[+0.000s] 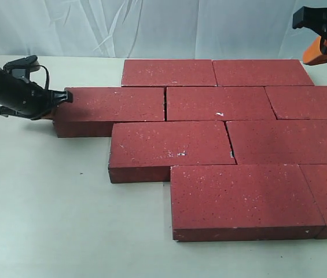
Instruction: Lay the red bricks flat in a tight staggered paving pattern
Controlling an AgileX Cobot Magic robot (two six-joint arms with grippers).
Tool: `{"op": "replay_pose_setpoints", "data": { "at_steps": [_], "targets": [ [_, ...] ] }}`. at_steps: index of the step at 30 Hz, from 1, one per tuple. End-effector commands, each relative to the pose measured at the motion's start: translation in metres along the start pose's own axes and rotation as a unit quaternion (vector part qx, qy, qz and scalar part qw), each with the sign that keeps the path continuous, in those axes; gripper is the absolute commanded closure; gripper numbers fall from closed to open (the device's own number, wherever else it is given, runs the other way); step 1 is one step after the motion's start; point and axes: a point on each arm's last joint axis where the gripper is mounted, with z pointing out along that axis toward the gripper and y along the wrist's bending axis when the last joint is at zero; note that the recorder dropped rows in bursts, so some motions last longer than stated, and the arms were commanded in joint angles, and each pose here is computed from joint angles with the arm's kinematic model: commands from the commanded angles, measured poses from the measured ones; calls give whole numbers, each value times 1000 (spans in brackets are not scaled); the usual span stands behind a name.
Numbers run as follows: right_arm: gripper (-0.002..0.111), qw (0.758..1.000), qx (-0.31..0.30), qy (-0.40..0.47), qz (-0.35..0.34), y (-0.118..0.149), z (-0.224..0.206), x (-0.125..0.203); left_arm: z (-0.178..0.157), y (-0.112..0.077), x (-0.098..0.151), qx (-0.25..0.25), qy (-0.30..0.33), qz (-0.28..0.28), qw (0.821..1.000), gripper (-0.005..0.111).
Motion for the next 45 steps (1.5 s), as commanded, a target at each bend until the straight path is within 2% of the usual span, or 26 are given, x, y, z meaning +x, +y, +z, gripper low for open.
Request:
{"op": "replay_pose_setpoints", "data": {
  "at_steps": [1,14,19,23,25,29,31,37,40,45],
  "targets": [
    [109,1000,2,-6,-2,-1,-1,0,16,-3,19,14,51,7,999,107],
    [109,1000,3,-3,-4,-1,-1,0,13,-2,20,28,63,-3,998,107],
    [109,1000,4,3,-6,-2,-1,1,-4,12,15,39,68,-28,997,107],
    [109,1000,4,6,-6,-2,-1,2,-35,36,8,35,72,-87,993,107],
    [109,1000,4,7,-6,-2,-1,2,-53,41,4,24,68,-95,993,107],
    [109,1000,4,9,-6,-2,-1,2,-87,26,-7,27,41,-61,997,107],
    [109,1000,4,9,-6,-2,-1,2,-88,22,-7,25,40,-50,998,107],
    [109,1000,3,11,-6,-2,-1,3,-58,22,-6,-6,25,-36,999,107],
    [109,1000,3,10,-6,-2,-1,3,-49,17,-8,-14,6,-7,1000,107],
    [109,1000,2,8,-4,-1,-1,2,-32,2,-9,8,-16,28,999,107]
  ]
}}
